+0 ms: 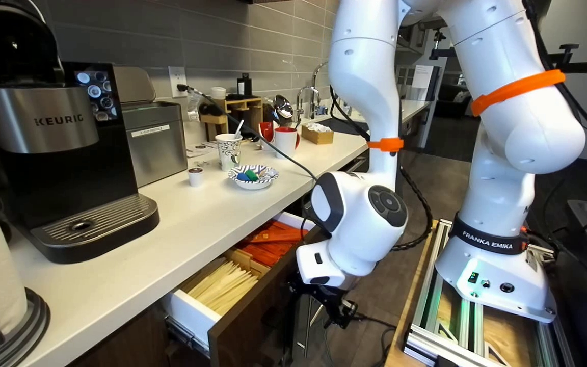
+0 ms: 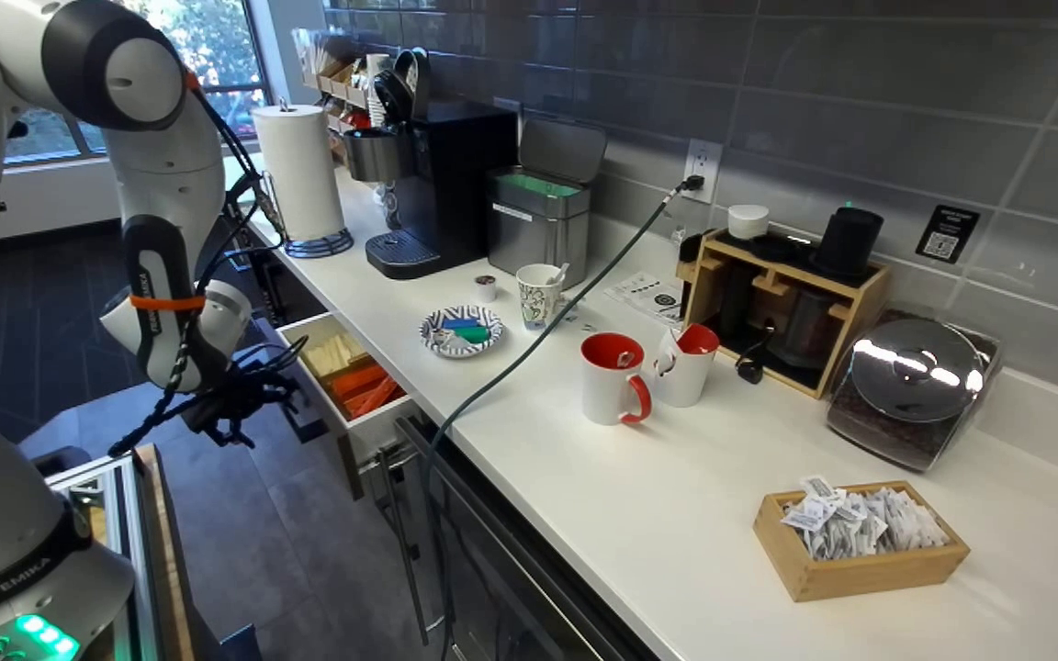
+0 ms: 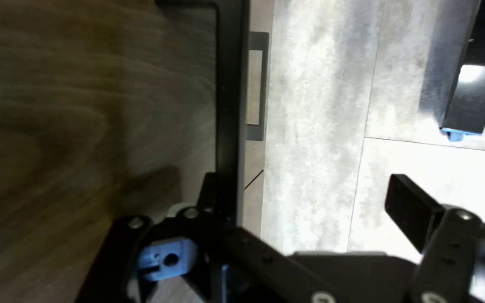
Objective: Open the top drawer
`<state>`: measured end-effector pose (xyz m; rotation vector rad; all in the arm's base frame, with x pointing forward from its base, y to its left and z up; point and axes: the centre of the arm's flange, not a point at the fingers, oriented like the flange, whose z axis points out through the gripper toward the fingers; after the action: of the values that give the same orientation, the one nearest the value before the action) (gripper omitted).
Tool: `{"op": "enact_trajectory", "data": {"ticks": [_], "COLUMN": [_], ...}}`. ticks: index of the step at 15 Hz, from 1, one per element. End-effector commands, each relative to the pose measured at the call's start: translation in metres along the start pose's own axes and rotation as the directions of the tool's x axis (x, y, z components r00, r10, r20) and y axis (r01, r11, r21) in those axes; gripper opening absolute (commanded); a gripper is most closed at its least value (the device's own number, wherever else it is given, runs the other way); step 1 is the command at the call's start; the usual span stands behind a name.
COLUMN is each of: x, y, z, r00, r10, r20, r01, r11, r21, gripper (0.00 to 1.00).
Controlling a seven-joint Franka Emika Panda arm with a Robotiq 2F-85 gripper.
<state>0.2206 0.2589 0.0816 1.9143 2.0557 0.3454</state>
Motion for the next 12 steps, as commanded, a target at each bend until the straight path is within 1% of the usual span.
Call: {"op": "enact_trajectory", "data": {"ticks": [1, 2, 4, 5, 7, 9, 11, 12], "x": [-0.024, -0.030, -0.040, -0.040, -0.030, -0.023, -0.016, -0.013], "y": [-0.032, -0.040, -0.052, -0.052, -0.043, -0.036, -0.032, -0.030], "z": [-0.063, -0.079, -0.107, -0.117, -0.126, -0.133, -0.139, -0.142], "r00": [0.997, 0.996, 0.989, 0.985, 0.981, 0.980, 0.987, 0.988], "r10": [0.069, 0.091, 0.146, 0.168, 0.194, 0.198, 0.157, 0.145], "r20": [0.014, 0.014, 0.021, 0.027, 0.010, -0.015, -0.046, -0.062], "r01": [-0.069, -0.090, -0.143, -0.162, -0.189, -0.197, -0.163, -0.154], "r11": [0.997, 0.995, 0.984, 0.977, 0.965, 0.960, 0.970, 0.970], "r21": [-0.038, -0.052, -0.110, -0.141, -0.185, -0.200, -0.181, -0.187], "gripper": [1.00, 1.00, 1.00, 1.00, 1.00, 1.00, 1.00, 1.00]}}
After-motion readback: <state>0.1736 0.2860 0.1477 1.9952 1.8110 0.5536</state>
